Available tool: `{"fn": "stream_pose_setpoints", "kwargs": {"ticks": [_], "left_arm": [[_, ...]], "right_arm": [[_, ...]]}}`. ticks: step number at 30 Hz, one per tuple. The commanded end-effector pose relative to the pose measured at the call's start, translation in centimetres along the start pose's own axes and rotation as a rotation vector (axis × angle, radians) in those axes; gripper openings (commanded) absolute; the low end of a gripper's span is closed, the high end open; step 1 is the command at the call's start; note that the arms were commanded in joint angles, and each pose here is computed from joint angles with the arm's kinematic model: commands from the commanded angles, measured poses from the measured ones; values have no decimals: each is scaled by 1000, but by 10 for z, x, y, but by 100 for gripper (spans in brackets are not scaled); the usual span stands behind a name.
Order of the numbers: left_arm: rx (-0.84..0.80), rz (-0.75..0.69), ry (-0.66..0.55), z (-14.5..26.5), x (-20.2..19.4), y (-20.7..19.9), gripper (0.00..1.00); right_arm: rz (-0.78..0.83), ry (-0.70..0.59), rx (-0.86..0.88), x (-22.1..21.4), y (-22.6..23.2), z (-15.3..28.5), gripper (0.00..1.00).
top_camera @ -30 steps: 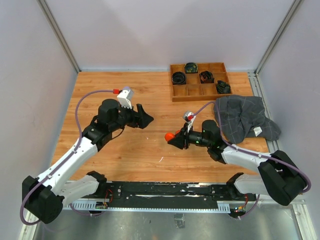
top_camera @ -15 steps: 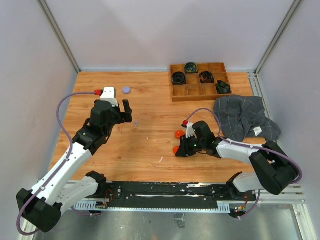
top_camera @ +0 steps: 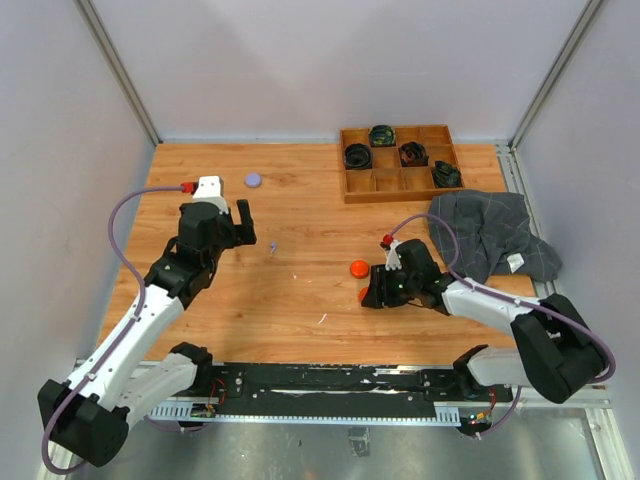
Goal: Insert the wireless bluetooth earbuds into the charging case
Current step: Place the charging case at the center of the board.
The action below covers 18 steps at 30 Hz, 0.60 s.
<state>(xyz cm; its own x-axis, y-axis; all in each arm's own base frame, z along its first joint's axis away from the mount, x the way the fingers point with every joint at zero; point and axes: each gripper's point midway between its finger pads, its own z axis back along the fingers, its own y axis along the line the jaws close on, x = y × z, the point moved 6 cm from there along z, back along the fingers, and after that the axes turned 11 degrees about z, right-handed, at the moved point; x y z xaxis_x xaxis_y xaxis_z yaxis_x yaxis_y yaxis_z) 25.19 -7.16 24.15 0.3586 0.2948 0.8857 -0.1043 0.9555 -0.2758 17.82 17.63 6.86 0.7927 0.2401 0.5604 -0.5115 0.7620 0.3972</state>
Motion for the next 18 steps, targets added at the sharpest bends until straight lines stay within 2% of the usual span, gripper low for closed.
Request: {"fn": "stream_pose_setpoints", "kwargs": {"ticks": [1,5,10,18], "left_arm": [[-3,48,4,-3,4,0,99],[8,107,34,-11,9,-6,99],[82,163,91,-37,7,-5,99],[175,229,176,-111,7,2,99]], "right_arm": [[-23,15,-108,-9,-14,8,51],[12,-35,-133,-2,-14,18,62],[135,-125,-199,13,-17,40,73],[327,-378,-339,46,-20,83,88]]}}
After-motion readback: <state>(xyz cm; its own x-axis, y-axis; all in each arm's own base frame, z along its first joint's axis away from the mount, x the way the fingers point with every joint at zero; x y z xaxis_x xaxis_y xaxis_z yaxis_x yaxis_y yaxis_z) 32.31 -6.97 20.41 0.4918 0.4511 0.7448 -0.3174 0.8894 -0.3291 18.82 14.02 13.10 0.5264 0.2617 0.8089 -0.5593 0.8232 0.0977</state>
